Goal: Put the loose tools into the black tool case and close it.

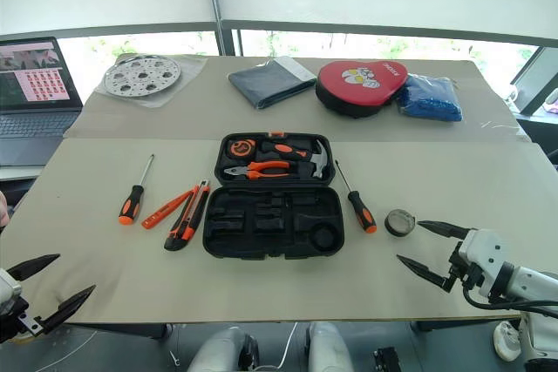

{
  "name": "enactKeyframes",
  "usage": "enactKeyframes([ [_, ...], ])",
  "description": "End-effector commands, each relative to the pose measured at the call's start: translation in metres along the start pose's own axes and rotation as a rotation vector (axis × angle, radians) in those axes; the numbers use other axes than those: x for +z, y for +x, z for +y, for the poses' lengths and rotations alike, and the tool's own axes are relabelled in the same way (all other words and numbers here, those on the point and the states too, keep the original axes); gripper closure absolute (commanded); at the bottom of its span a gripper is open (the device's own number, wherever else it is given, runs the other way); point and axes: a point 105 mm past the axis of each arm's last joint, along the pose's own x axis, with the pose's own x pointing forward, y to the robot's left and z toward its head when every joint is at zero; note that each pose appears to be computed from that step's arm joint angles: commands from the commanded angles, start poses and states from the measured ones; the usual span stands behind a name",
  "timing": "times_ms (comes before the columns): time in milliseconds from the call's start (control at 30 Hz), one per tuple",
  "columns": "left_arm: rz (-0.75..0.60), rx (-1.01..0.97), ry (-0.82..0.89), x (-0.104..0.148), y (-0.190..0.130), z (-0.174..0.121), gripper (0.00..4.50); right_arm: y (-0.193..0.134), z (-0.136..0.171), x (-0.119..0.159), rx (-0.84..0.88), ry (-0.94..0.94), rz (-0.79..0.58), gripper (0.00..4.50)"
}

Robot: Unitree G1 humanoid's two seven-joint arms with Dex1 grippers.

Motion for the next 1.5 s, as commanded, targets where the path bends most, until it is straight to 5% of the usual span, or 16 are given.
enactKeyframes([
  [33,-0.013,0.127,-0.085,0.001,-0.013,0.017,0.00,0.013,-0.004,0.032,-0.027,-0.029,-0.175,0.09],
  [133,0.042,0.444,-0.409,-0.026,-0.047,0.046,0.00,0.032,0.006,0.093,-0.011,0.028,-0.518,0.09],
  [367,0.157,0.433,-0.620,-0.030,-0.047,0.042,0.00,0.044,0.015,0.122,0.024,0.003,-0.642,0.09],
  [667,0.208,0.175,-0.693,0.031,0.078,0.065,0.00,0.058,0.016,0.133,0.065,0.012,-0.632,0.09],
  [900,0.265,0.118,-0.655,0.037,0.136,0.066,0.00,0.063,0.020,0.148,0.056,0.012,-0.623,0.09],
  [933,0.273,0.109,-0.658,0.036,0.142,0.063,0.53,0.063,0.020,0.149,0.051,0.012,-0.620,0.00],
  [1000,0.287,0.110,-0.644,0.034,0.146,0.062,0.63,0.062,0.021,0.150,0.044,0.015,-0.616,0.00],
  [1067,0.286,0.124,-0.648,0.033,0.148,0.063,1.41,0.062,0.022,0.152,0.037,0.018,-0.613,0.00],
  [1267,0.092,0.131,-0.542,0.053,0.137,0.078,3.49,0.056,0.021,0.152,-0.006,0.020,-0.581,0.00],
  [1367,-0.217,0.018,-0.298,0.117,0.129,0.085,3.64,0.045,0.008,0.148,-0.054,-0.001,-0.530,0.00],
  [1500,-0.369,-0.345,0.138,0.179,0.149,0.018,3.64,0.029,-0.017,0.127,-0.106,0.003,-0.389,0.00],
])
